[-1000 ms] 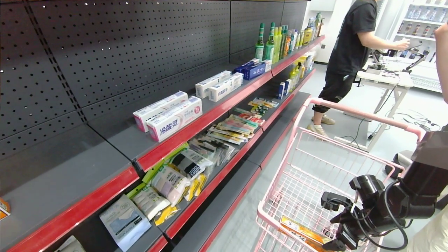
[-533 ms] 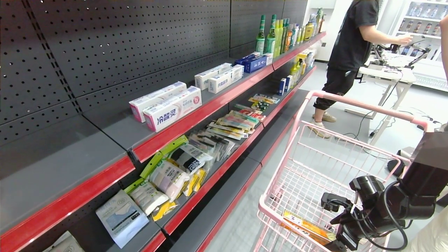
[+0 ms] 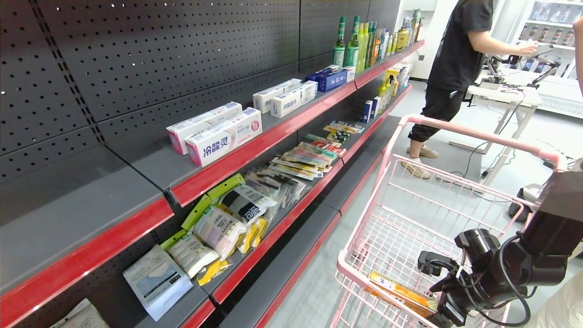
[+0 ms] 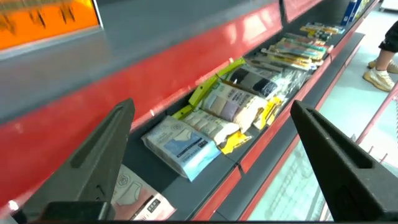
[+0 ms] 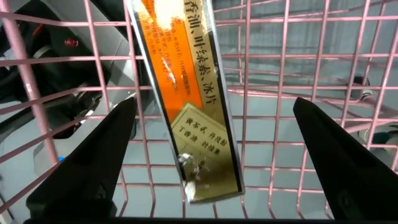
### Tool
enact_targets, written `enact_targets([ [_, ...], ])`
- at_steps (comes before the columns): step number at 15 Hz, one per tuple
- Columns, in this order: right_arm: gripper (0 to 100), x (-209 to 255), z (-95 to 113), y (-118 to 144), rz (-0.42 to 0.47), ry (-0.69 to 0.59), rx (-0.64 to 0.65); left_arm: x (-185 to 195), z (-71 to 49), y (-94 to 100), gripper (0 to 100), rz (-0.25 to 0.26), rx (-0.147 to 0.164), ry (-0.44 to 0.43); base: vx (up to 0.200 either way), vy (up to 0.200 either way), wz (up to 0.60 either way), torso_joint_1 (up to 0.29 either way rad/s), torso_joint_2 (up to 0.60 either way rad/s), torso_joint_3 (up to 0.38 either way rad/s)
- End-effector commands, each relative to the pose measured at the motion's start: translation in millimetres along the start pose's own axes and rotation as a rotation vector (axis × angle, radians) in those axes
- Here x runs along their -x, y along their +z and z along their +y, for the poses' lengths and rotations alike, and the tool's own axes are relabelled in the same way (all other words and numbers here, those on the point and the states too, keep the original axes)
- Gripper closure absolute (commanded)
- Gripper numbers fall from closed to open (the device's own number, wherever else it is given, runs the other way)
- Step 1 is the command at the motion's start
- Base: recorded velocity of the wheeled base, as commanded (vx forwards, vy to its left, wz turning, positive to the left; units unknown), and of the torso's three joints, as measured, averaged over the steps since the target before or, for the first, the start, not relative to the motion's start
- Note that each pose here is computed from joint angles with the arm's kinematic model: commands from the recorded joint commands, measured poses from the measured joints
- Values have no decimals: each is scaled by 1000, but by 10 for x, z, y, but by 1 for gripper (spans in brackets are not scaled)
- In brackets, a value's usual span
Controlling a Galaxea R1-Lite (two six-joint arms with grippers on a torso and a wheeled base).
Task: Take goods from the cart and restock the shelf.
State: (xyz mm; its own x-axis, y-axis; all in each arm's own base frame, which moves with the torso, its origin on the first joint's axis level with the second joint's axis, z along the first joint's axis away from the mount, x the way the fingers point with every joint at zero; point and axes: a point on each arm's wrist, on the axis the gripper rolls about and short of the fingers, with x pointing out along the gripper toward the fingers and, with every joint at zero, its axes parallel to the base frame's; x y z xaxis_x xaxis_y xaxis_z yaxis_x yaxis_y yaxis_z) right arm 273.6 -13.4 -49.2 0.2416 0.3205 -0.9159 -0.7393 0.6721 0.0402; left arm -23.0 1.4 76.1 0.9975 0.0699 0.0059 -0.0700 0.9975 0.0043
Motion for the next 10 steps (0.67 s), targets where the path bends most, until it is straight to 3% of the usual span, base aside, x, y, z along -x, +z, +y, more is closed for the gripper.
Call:
enact_targets([
  [1,0,0,2,-1,0,0,1,-1,0,-1,0,1,0,1,0,0,0,-159,442,261],
  [10,0,3,-21,31,-7,-11,9,-1,0,-1,0,1,0,1,0,0,0,-19,52,32],
])
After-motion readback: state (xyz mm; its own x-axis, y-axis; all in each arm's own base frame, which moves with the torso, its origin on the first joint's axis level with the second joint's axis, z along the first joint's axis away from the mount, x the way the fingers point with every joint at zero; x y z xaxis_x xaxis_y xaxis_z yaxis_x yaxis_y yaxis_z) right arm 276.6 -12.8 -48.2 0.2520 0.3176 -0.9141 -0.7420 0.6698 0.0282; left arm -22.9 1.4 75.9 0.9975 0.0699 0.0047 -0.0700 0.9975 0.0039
